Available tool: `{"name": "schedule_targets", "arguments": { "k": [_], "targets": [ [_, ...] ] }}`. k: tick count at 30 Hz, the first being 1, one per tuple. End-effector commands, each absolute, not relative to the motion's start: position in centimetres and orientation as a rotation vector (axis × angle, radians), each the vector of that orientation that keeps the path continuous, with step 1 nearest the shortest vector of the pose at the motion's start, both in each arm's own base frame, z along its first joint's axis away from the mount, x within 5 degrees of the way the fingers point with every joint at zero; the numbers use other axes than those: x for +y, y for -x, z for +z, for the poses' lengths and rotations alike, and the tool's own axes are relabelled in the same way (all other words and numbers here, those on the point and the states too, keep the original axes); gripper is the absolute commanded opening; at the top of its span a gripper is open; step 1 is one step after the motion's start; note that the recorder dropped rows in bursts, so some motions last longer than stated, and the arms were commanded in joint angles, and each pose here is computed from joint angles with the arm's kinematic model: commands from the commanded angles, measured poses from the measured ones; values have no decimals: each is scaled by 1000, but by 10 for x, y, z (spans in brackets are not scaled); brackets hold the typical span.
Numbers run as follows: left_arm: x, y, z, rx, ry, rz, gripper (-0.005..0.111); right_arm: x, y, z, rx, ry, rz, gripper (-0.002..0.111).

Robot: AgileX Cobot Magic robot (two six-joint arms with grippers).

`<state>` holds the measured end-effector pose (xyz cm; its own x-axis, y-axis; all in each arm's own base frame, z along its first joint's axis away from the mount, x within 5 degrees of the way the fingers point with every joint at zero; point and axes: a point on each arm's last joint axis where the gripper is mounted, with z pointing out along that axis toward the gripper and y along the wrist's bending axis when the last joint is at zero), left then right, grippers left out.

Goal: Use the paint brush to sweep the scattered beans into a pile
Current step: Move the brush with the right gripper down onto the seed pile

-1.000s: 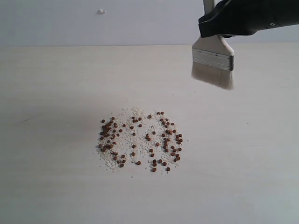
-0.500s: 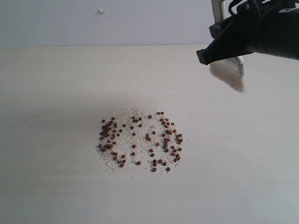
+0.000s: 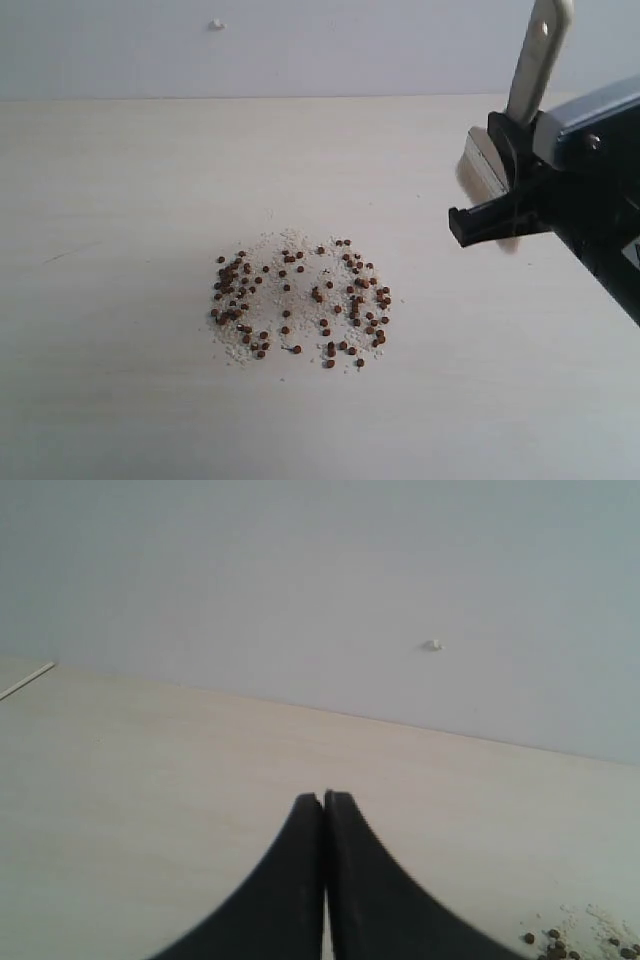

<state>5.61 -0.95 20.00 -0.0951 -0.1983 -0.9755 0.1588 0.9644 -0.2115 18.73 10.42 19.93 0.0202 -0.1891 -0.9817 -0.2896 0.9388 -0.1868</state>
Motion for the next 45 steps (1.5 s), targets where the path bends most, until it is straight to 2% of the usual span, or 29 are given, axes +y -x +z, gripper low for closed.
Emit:
{"name": "schedule_targets", "arguments": {
  "k": [1, 6, 16, 22, 36, 45],
  "targets": [
    [-9, -56, 200, 1636, 45, -305, 0, 106, -182, 196, 1510, 471, 65, 0],
    [-9, -56, 200, 1636, 45, -305, 0, 114, -193, 186, 1544, 502, 39, 0],
    [-9, -56, 200, 1636, 45, -305, 0, 133, -233, 141, 1796, 436, -45, 0],
    [-9, -56, 200, 1636, 43, -304, 0, 151, -250, 125, 1932, 447, 4, 0],
    [-9, -56, 200, 1636, 43, -304, 0, 195, -255, 133, 2041, 388, 225, 0],
    [-9, -56, 200, 1636, 36, -305, 0, 222, -262, 144, 1987, 354, 275, 0]
  ]
}}
